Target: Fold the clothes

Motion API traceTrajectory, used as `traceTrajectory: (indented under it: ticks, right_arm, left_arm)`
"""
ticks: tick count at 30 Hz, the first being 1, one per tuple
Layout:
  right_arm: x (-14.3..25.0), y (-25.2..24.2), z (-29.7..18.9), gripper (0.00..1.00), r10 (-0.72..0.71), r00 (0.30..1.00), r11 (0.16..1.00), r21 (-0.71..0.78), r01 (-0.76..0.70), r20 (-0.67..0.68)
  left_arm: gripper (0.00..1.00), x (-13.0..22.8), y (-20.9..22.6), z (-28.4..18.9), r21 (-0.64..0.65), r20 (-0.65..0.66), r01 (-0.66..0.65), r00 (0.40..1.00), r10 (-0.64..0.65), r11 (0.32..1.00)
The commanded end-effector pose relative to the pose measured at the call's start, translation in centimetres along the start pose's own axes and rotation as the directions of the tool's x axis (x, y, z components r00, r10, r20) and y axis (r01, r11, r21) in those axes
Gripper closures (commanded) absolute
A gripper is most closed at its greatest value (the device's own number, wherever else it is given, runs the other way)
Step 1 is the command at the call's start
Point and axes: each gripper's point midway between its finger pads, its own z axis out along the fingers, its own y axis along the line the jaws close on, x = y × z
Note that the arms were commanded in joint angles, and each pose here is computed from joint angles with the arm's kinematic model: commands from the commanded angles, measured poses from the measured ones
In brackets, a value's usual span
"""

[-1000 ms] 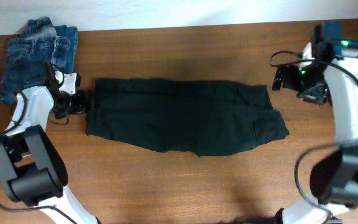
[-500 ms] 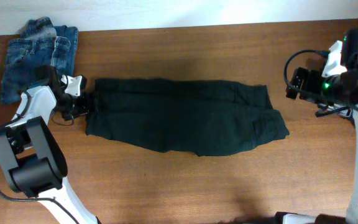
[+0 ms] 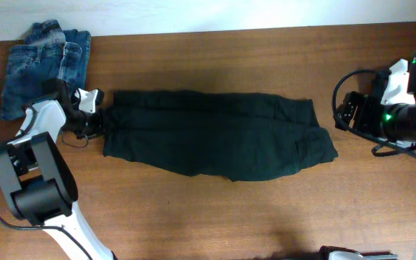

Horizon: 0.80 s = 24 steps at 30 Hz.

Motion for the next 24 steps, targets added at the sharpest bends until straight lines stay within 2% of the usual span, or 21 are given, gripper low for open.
traceTrajectory:
  ticks: [1,8,15,24]
  right_arm:
    - [-0.1,0.3,-1.2,0.01,-0.008,0.999,1.0,-0.02,0.009,0.039]
    - [0.0,0.3,-1.2,0.01,-0.008,0.999,1.0,-0.019,0.009,0.036]
    - [0.0,0.2,-1.2,0.01,-0.019,0.999,1.0,-0.014,0.019,0.036]
    - [0.0,0.2,-1.2,0.01,-0.019,0.999,1.0,-0.015,0.019,0.036]
  left_arm:
    - [0.97,1.7,0.2,1.9,0.027,-0.06,0.02,0.998,-0.018,0.999]
    - [0.99,1.8,0.8,1.7,0.002,-0.064,0.026,0.998,-0.026,1.0]
    - [0.99,1.7,4.6,-2.0,-0.156,-0.088,0.119,0.987,-0.134,0.981]
    - [0.99,-1.4,4.4,-6.9,-0.188,-0.022,0.136,0.99,-0.142,0.973]
